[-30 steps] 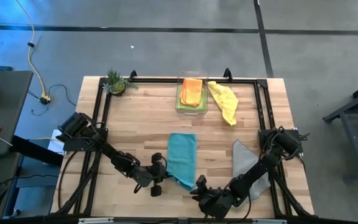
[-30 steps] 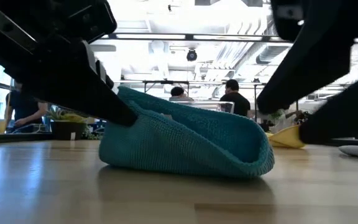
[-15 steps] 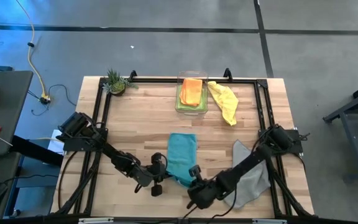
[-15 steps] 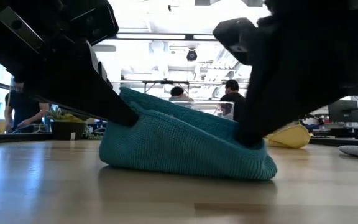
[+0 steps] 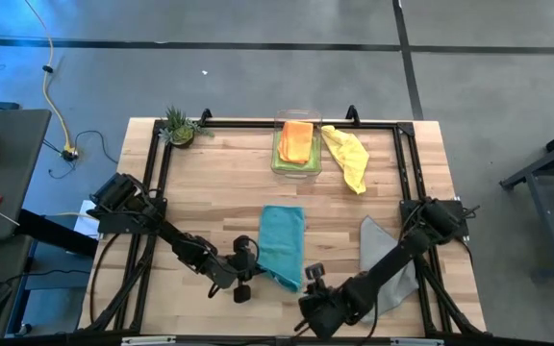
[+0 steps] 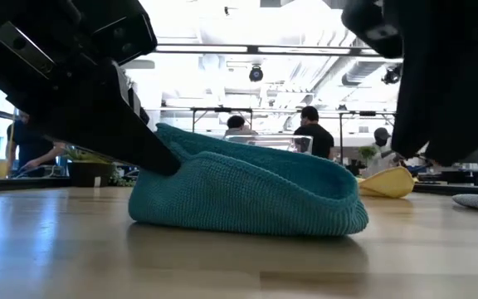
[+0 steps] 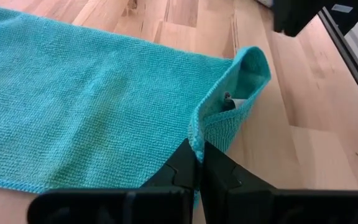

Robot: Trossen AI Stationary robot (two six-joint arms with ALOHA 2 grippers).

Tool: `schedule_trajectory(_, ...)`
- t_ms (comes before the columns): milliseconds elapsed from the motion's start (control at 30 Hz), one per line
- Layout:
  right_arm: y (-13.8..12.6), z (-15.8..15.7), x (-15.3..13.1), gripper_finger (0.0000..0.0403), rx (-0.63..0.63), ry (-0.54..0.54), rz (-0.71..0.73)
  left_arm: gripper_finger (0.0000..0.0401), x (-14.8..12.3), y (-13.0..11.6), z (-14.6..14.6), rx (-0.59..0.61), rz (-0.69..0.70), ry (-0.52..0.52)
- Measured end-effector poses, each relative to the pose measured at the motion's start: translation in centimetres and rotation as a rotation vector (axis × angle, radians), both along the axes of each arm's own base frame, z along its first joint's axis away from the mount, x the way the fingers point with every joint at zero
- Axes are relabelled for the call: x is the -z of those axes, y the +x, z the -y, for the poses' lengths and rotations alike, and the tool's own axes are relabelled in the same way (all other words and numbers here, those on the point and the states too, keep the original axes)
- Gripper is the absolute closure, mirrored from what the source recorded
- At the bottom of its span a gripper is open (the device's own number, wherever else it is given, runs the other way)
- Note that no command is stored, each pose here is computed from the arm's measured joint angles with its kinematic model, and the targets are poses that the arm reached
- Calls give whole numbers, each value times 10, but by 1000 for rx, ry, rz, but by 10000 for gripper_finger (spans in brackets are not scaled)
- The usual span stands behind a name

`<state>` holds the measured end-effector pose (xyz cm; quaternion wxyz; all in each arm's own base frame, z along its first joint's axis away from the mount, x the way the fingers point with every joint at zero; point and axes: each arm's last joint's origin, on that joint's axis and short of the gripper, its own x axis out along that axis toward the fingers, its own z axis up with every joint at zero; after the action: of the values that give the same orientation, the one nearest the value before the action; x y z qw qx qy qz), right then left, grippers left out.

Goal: Fold microfiber towels
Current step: Fold the blue microfiber cloth

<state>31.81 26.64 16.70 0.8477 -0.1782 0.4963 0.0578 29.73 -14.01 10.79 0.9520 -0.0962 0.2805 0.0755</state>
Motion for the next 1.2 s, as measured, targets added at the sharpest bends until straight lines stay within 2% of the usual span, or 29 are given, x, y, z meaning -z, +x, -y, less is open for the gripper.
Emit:
schedule_trajectory(167,-14,-2,22,253,136,-10,116,401,0,0,0,3,0,4)
schedule_trajectory(300,-19,2,40,225,186,-21,241,401,0,0,0,4,0,6)
schedule_trajectory(433,-18,4,50,228,164,-13,363,401,0,0,0,4,0,6)
schedule_trajectory(567,-20,7,55,244,157,-36,392,401,0,0,0,4,0,6)
schedule_trajectory(800,-19,4,53,257,108,-52,418,401,0,0,-1,-3,1,1)
schedule_trajectory(1067,-16,7,53,242,106,-41,407,401,0,1,-2,-26,4,-19)
schedule_trajectory(1200,-13,8,58,261,106,-14,380,401,0,1,-3,-37,1,-32)
